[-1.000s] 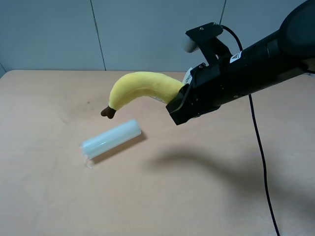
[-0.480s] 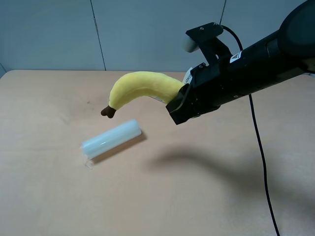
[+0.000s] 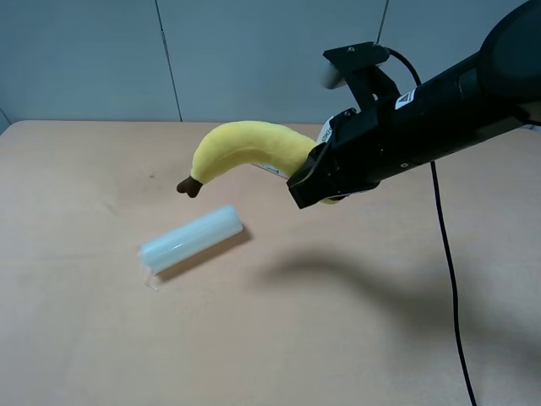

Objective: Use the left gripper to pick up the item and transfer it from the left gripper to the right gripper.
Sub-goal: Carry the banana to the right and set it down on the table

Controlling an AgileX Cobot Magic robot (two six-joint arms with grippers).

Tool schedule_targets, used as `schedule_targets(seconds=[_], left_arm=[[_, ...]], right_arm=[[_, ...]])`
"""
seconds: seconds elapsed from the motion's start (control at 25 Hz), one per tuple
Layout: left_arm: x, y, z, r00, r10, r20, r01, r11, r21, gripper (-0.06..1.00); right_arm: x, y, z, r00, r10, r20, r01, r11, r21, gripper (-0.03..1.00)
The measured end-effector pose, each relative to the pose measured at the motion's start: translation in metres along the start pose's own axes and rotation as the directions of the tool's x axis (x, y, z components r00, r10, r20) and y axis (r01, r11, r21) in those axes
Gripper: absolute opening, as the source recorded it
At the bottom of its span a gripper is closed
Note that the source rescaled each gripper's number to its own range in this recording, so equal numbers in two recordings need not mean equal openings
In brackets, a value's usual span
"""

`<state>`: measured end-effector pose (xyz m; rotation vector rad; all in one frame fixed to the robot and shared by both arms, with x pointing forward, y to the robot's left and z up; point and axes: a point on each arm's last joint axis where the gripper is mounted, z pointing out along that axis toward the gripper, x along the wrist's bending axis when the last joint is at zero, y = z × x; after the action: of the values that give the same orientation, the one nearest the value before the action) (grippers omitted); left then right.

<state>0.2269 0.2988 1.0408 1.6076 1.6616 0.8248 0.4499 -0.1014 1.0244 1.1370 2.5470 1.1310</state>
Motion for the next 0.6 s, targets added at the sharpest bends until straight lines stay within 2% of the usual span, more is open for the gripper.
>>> schedule_targets(seconds=[0.12, 0.2, 0.4, 0.6], left_arm=[[-0.001, 0.000, 0.000, 0.997, -0.044, -0.062, 0.043, 0.999, -0.005, 1.00], [-0.001, 0.000, 0.000, 0.996, -0.054, -0.077, 0.054, 0.999, -0.007, 1.00], [-0.001, 0.000, 0.000, 0.995, -0.059, -0.086, 0.059, 0.998, -0.007, 1.00], [-0.001, 0.000, 0.000, 0.995, -0.059, -0.086, 0.059, 0.998, -0.007, 1.00]], right_arm=[[-0.010, 0.001, -0.002, 0.997, 0.074, 0.026, -0.074, 0.997, -0.008, 0.02], [-0.025, 0.001, -0.005, 0.989, 0.134, 0.059, -0.133, 0.991, -0.021, 0.02], [-0.070, -0.002, -0.018, 0.946, 0.282, 0.158, -0.276, 0.959, -0.059, 0.02], [-0.119, -0.015, -0.030, 0.892, 0.358, 0.275, -0.353, 0.933, -0.069, 0.02]])
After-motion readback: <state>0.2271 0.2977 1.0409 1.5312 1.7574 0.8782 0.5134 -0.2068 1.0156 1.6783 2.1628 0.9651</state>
